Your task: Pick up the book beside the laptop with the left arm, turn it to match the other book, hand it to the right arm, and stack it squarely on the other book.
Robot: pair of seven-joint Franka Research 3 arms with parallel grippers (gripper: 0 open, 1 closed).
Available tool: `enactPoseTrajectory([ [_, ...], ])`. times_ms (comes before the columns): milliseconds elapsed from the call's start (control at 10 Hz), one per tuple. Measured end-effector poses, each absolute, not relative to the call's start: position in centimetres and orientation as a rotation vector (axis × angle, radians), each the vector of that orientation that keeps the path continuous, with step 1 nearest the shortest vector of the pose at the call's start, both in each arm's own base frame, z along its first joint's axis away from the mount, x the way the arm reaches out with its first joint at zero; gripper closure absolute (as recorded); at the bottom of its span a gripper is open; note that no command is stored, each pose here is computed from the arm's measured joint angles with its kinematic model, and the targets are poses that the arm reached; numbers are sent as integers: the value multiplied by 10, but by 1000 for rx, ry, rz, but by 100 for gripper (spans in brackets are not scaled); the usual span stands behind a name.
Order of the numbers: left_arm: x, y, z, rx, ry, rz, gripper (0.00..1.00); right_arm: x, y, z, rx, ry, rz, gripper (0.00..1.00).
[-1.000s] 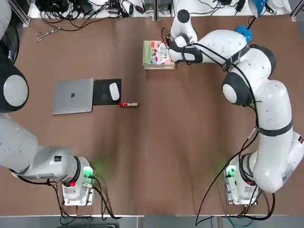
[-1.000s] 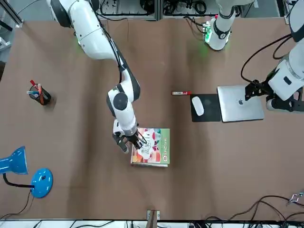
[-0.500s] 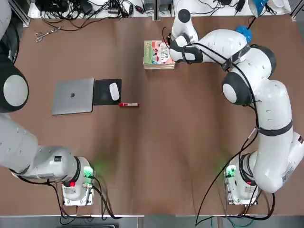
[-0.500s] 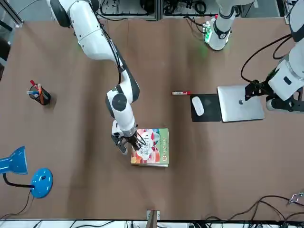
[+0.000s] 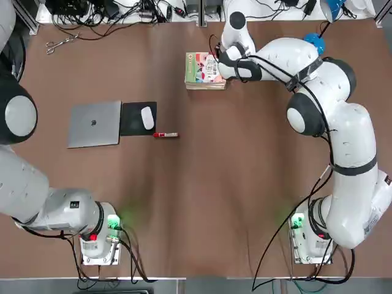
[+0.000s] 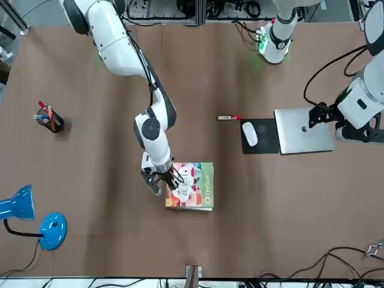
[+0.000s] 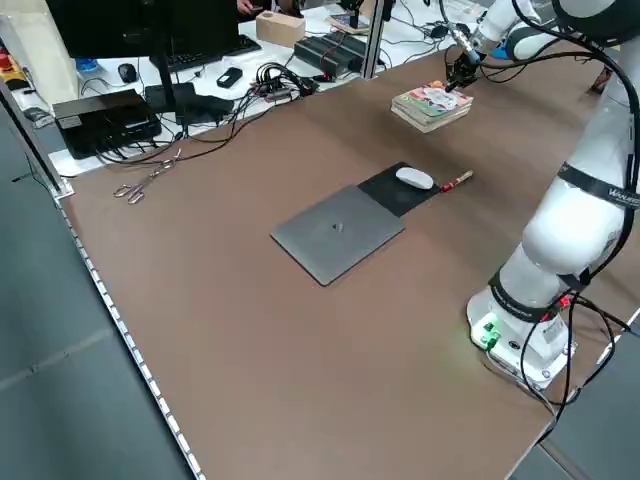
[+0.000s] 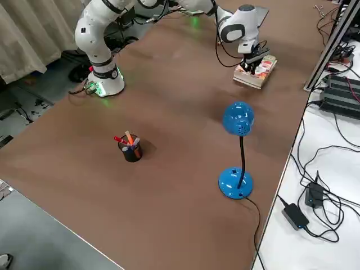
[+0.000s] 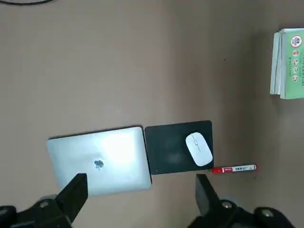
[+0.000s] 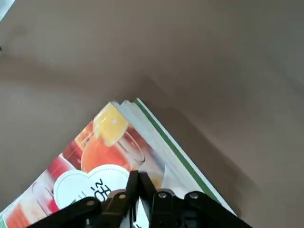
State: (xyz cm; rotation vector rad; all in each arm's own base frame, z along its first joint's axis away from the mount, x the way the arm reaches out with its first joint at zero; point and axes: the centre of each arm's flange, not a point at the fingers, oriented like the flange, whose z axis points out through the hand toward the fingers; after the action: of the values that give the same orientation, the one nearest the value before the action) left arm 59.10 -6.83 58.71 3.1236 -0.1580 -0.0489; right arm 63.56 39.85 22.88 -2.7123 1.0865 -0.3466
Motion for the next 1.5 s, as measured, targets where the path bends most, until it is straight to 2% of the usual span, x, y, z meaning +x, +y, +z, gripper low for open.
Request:
enactPoseTrajectory([
  [500, 591, -68, 587, 3124, -158, -49, 0, 637, 401, 246, -2711, 1088, -343, 96],
  [800, 591, -68, 587, 3124, -158, -49, 0, 639, 395, 287, -2747, 1051, -332, 96],
  [1100, 591, -68, 587, 3123, -158, -48, 0, 641, 371, 361, -2824, 962, -287, 52],
  [1200, 591, -68, 587, 3123, -158, -48, 0, 641, 355, 390, -2858, 909, -271, 41],
  [1300, 592, -68, 587, 3123, -158, -47, 0, 642, 332, 422, -2886, 852, -265, 38],
  [1500, 592, -68, 588, 3123, -158, -47, 0, 645, 260, 478, -2975, 604, -279, 11],
])
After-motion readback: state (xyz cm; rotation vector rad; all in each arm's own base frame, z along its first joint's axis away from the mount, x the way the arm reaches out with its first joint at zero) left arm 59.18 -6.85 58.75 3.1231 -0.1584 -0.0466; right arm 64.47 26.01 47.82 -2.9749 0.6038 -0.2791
